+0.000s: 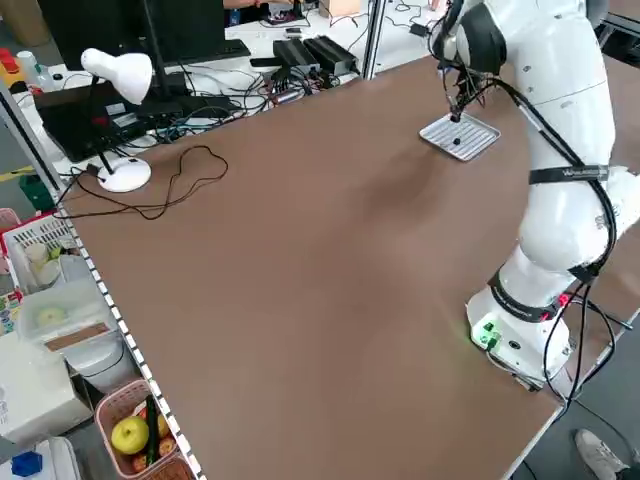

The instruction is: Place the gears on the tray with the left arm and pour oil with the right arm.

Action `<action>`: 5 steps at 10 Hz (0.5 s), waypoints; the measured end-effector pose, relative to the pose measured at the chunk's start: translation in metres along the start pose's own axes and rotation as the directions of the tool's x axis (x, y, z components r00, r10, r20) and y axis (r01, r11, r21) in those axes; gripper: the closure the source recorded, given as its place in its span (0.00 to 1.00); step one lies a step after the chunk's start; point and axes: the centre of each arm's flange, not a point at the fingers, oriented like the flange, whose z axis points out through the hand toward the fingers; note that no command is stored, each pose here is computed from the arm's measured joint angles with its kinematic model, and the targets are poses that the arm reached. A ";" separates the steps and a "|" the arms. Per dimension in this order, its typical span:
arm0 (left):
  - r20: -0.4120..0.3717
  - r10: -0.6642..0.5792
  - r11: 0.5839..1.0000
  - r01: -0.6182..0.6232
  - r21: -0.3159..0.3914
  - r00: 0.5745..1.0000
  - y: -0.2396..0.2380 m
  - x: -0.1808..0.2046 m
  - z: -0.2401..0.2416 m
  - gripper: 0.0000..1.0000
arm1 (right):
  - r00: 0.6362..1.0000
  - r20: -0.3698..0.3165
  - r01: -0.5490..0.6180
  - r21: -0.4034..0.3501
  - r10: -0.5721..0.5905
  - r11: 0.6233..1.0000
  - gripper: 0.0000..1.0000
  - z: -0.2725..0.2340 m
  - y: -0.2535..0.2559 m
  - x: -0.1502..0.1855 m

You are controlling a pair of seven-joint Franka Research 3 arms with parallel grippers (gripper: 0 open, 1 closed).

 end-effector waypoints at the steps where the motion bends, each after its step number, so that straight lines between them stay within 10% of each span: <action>1: -0.006 -0.005 1.000 0.005 0.010 1.000 0.012 -0.009 0.011 0.75 | 1.000 -0.001 0.000 0.004 0.000 1.000 0.70 0.004 0.000 0.001; 5: 0.007 -0.025 1.000 0.025 0.013 1.000 0.013 -0.002 0.026 0.73 | 1.000 0.000 0.004 -0.012 -0.004 1.000 0.70 0.025 0.004 0.008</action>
